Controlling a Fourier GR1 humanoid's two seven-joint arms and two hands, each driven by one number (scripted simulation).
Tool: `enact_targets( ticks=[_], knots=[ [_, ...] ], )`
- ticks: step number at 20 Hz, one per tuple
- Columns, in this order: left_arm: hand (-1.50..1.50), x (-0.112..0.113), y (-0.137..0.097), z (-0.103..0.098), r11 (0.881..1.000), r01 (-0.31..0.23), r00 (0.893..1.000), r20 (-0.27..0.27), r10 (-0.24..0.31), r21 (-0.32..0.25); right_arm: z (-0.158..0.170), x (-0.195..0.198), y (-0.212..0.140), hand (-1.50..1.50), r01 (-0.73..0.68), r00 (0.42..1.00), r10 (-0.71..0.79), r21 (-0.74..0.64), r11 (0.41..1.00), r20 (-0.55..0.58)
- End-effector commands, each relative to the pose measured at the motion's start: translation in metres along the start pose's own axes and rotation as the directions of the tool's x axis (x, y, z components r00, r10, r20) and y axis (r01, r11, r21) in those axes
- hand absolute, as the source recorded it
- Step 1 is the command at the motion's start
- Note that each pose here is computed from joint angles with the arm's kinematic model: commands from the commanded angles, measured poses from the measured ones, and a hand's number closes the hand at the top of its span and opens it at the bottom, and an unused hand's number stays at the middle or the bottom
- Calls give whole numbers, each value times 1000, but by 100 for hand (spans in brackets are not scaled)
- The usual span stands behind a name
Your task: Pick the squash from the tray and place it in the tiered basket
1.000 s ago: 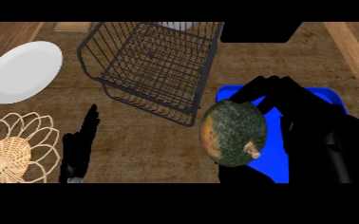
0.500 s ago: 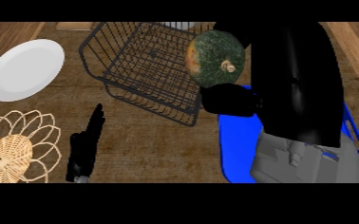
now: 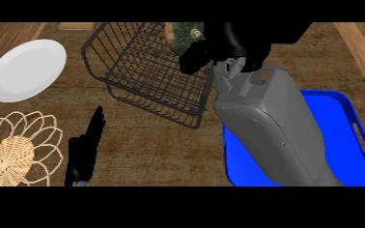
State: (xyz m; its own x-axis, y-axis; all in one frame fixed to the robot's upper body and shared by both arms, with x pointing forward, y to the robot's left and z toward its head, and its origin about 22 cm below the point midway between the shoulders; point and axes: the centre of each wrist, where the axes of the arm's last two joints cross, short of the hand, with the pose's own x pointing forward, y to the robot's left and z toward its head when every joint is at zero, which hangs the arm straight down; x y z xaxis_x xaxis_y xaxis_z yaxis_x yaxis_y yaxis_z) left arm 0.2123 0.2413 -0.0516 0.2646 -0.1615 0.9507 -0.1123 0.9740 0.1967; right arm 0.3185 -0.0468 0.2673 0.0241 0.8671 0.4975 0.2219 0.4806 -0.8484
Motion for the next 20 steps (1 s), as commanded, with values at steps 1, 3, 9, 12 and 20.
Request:
enact_targets(
  ticks=[1,3,9,12,20],
  knots=[
    [0,-1,-3,1,1000,-7,1000,1,7,-7,-16,-1,40,150,-3,998,5,30,1000,-60],
    [0,-12,10,4,1000,5,1000,-3,-5,-6,-20,0,59,150,-13,996,15,23,1000,-84],
    [0,-4,0,-6,1000,-13,1000,-6,13,-12,-39,14,76,150,-19,989,22,26,999,-147],
    [0,1,2,-3,1000,-15,1000,-3,15,-22,-47,-2,92,150,51,988,-44,44,998,-150],
    [0,-5,-10,-10,999,20,1000,23,-19,-35,-51,-22,98,-150,454,866,-436,18,891,-246]
  ],
)
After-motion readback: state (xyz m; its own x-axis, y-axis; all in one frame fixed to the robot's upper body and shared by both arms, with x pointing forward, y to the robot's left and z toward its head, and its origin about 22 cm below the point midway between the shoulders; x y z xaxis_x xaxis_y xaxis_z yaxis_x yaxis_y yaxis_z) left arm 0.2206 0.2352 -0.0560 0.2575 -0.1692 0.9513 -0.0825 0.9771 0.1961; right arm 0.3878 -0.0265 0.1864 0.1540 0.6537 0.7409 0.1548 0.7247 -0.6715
